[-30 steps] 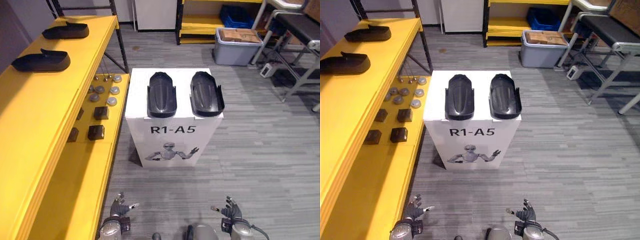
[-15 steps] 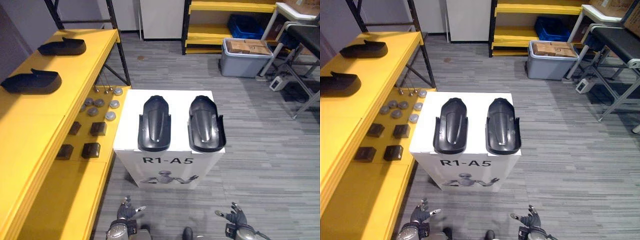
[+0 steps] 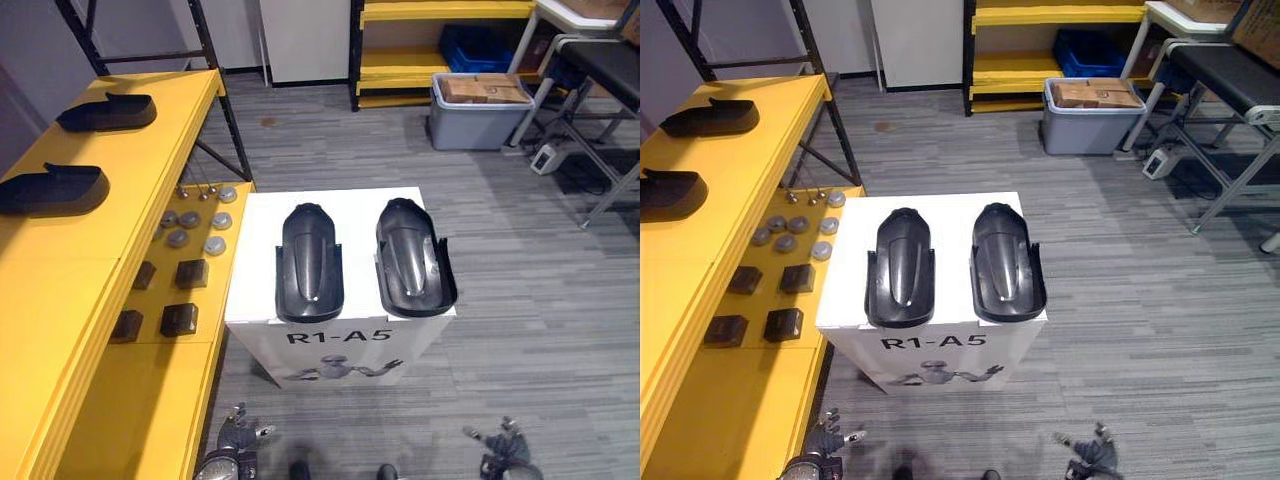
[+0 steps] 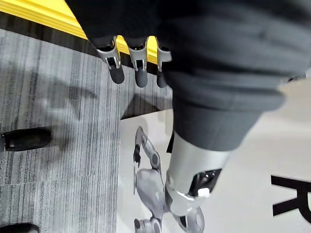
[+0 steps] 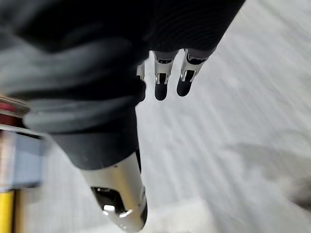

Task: Walk over and take plastic housings, then place them on the shelf

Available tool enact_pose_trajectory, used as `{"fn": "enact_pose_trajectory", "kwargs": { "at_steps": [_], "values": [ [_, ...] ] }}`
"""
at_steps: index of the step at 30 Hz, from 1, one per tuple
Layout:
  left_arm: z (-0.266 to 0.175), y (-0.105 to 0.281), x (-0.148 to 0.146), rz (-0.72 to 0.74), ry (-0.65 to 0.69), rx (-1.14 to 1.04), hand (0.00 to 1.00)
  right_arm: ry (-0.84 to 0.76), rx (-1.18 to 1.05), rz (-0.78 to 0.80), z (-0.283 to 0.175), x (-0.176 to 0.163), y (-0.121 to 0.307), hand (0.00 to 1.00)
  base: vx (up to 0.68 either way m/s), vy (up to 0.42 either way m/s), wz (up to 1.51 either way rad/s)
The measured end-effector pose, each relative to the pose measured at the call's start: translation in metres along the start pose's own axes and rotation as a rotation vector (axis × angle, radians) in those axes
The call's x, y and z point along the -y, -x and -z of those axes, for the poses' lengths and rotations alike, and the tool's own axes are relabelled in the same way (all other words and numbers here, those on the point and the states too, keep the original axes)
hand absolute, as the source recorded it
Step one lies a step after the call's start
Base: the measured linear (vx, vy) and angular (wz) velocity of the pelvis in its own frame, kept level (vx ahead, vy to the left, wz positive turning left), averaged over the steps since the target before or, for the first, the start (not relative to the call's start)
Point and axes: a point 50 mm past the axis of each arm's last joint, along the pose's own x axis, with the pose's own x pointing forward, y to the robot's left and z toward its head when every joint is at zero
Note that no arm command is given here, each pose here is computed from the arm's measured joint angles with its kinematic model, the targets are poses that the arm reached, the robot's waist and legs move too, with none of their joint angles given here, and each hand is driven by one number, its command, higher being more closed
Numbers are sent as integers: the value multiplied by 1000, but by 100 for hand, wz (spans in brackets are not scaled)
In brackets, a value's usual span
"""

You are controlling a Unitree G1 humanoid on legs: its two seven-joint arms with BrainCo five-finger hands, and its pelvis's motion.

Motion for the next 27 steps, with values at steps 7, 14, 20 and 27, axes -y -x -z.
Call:
{"fn": "enact_pose_trajectory", "kwargs": {
  "at_steps": [7,14,20,27],
  "values": [
    [7,8,-5,-3,-14,10,0,46,496,-1,-121,3,6,0,1,2,-12],
    [15,13,-4,23,-20,-6,0,109,769,-106,-181,-41,24,0,-51,7,1],
    [18,14,2,49,-37,-12,0,169,779,-167,-196,-71,15,0,-18,4,18],
    [24,18,8,71,-55,-28,0,278,697,-125,-197,-88,-4,0,15,10,17]
  ]
}}
